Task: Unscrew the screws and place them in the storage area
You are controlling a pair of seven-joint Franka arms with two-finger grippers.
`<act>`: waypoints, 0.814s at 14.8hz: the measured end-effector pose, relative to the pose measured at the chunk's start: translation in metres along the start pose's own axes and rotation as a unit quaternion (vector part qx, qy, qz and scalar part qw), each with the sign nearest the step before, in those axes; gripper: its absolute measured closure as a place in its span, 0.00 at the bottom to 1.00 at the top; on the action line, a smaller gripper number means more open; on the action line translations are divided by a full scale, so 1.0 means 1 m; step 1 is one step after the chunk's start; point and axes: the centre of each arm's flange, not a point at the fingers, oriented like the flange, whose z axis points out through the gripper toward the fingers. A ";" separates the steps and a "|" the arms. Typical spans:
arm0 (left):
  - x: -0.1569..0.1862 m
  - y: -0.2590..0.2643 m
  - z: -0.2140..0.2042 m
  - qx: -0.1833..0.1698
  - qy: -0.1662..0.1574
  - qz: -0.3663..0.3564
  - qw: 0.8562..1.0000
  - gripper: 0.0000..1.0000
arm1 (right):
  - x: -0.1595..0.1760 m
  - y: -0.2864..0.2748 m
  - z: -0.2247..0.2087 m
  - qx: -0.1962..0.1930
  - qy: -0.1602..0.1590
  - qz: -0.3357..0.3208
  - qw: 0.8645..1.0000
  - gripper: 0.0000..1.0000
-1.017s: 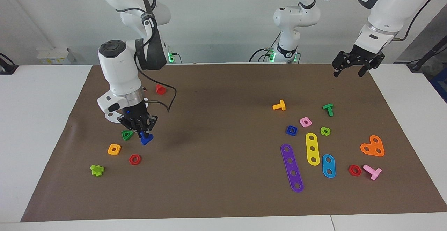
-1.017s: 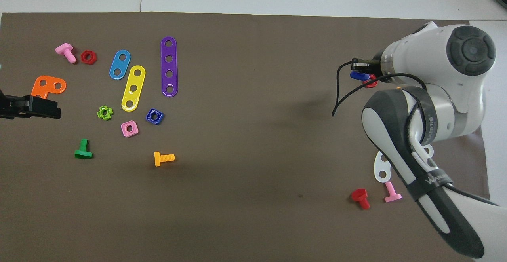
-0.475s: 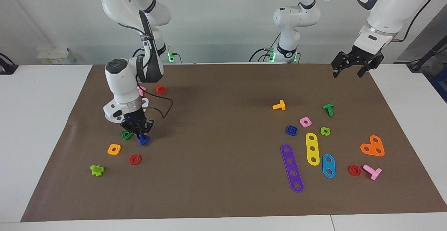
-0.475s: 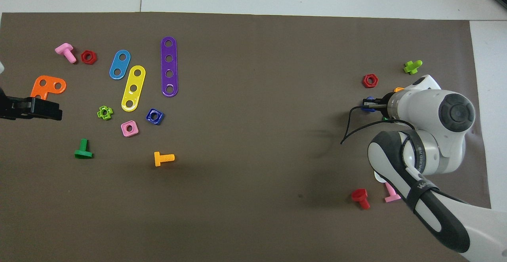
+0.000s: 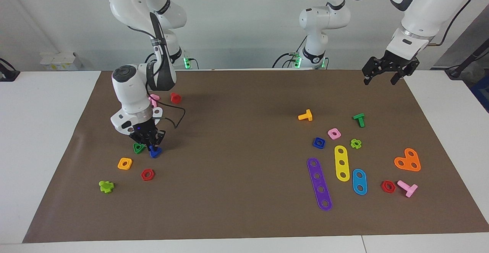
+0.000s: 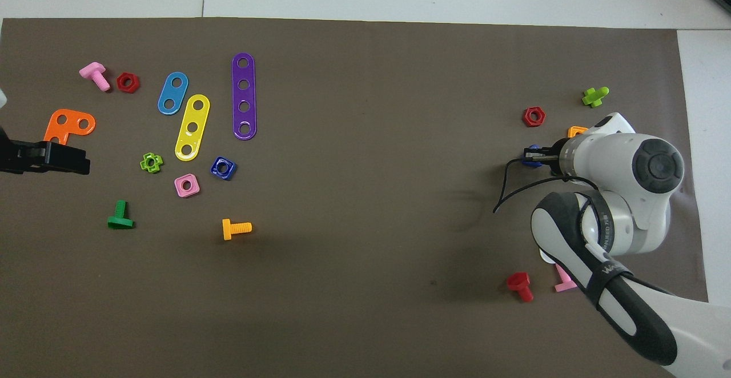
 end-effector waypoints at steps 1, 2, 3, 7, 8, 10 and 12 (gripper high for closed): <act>0.000 0.000 0.000 0.000 0.000 0.000 1.000 0.00 | 0.000 0.000 0.000 0.000 0.000 0.000 1.000 0.81; 0.000 0.000 0.000 0.000 0.000 0.000 1.000 0.00 | 0.000 0.000 0.000 0.000 0.000 0.000 1.000 0.74; 0.000 -0.001 0.000 0.000 0.000 -0.002 1.000 0.00 | 0.000 0.000 0.000 0.000 0.000 0.000 1.000 0.65; -0.001 -0.009 0.000 -0.001 0.000 -0.008 1.000 0.00 | 0.018 -0.001 -0.028 -0.003 -0.019 0.004 1.000 0.22; -0.001 -0.009 0.000 -0.001 0.000 -0.008 1.000 0.00 | 0.030 -0.001 -0.052 -0.005 -0.031 0.008 0.999 0.12; -0.001 -0.008 0.000 0.000 0.000 -0.007 1.000 0.00 | 0.051 0.001 -0.112 -0.009 -0.045 0.021 0.999 0.00; 0.000 -0.006 0.000 0.000 0.000 -0.006 1.000 0.00 | 0.057 0.002 -0.167 -0.011 -0.054 0.034 0.998 0.00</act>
